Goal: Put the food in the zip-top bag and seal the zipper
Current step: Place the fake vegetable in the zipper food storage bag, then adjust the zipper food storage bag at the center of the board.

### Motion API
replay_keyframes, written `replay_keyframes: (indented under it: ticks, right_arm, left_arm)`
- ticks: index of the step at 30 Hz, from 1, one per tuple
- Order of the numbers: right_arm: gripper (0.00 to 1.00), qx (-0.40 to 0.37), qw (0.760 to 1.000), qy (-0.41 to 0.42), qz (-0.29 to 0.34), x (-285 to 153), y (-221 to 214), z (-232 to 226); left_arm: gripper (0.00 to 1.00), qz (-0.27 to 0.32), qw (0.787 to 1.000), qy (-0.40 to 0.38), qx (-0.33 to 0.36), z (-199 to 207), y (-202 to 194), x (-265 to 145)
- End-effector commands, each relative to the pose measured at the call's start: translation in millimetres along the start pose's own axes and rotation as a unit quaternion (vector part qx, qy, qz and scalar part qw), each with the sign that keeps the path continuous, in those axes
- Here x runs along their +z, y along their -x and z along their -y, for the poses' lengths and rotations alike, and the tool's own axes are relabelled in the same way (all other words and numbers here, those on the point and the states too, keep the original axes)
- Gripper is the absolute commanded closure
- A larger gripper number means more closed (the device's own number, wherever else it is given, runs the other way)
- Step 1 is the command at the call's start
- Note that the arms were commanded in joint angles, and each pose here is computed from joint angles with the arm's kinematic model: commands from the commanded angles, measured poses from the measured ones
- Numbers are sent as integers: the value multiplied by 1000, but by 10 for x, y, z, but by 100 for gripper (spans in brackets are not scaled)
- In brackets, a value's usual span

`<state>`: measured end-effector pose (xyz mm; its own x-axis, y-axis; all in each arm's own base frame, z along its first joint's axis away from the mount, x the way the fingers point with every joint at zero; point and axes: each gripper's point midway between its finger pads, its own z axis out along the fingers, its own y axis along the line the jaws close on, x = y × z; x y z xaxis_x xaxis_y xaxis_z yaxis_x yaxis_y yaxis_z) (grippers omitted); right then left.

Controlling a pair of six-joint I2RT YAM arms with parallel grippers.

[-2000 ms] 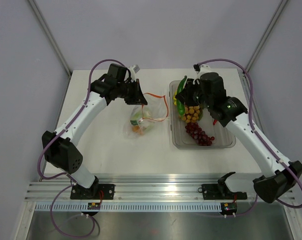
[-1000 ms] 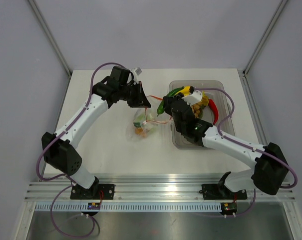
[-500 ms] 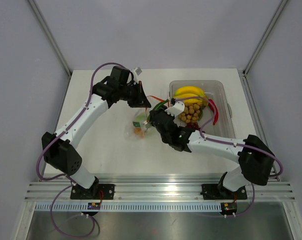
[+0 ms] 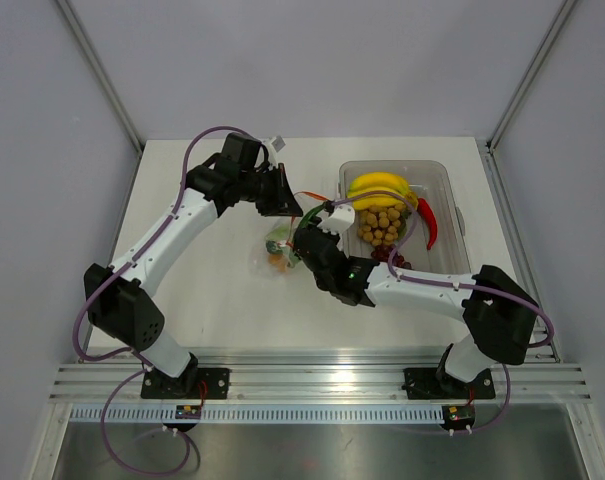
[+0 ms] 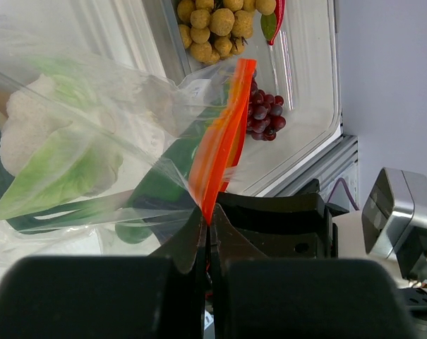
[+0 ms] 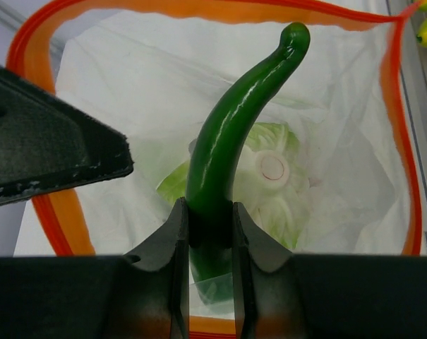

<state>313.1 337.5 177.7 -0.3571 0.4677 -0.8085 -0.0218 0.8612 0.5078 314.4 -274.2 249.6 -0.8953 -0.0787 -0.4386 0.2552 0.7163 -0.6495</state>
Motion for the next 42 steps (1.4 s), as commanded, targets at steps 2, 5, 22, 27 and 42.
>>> replay_keyframes:
  ticks: [2, 5, 22, 27, 42]
  right_arm:
    - [96, -42, 997, 55, -23, -84, 16, -252]
    - [86, -62, 996, 54, -40, -75, -97, -196]
    - [37, -82, 992, 97, 13, -651, 876, -205]
    - [41, -46, 997, 61, 14, -664, 1113, 102]
    - [37, -32, 989, -24, -144, -441, 564, 862]
  left_arm:
    - [100, 30, 998, -46, 31, 260, 137, -115]
    - [100, 33, 998, -48, 34, 282, 153, -134]
    - [100, 36, 997, -51, 38, 302, 165, -164]
    - [100, 37, 997, -54, 37, 316, 173, -165]
    - [100, 39, 997, -52, 38, 314, 205, -177]
